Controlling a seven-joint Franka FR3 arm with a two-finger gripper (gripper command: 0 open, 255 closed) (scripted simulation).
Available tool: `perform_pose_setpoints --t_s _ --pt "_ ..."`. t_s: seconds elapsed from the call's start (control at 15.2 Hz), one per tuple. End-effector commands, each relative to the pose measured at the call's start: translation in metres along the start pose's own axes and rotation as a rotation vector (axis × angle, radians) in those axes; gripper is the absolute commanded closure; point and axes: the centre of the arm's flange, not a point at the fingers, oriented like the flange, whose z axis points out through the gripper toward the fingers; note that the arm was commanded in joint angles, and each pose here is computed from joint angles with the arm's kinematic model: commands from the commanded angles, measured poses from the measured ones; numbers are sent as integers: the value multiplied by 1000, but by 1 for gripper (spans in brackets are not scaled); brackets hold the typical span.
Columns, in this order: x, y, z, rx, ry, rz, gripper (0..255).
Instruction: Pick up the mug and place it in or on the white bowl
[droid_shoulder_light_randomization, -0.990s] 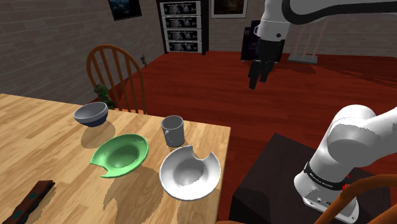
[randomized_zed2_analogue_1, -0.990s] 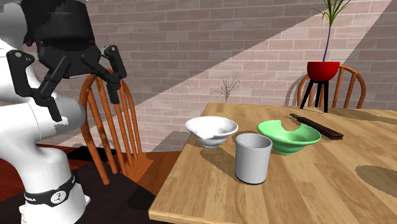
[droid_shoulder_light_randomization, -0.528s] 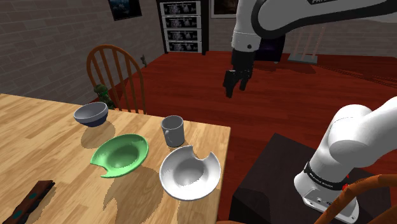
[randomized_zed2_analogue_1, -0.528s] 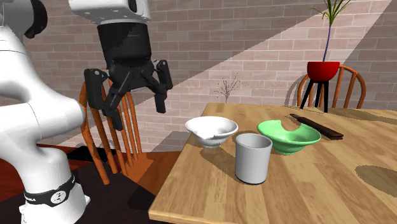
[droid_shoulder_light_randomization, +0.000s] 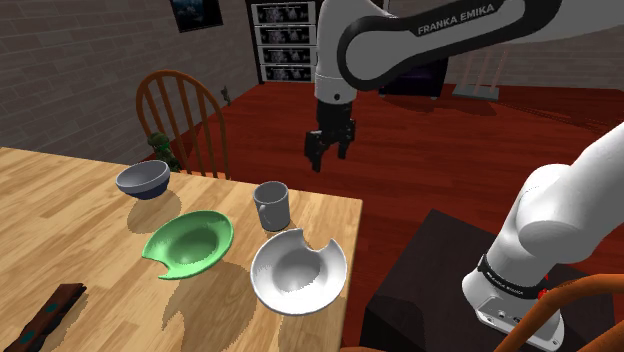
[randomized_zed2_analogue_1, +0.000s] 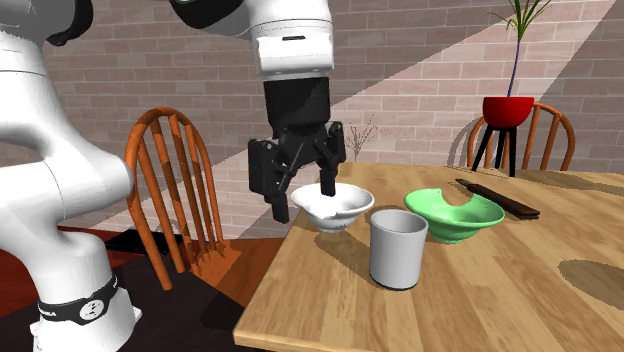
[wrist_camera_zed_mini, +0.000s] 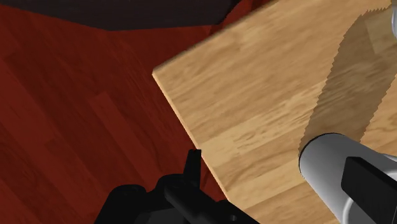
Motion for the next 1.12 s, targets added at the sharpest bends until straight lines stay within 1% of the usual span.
perform_pose_setpoints --t_s 0.0,0.53,1.06 --pt "12 -19 9 -2 -2 7 0" --pt "68 -96 49 -13 -9 33 0" --pt "68 -96 89 -13 -9 33 0"
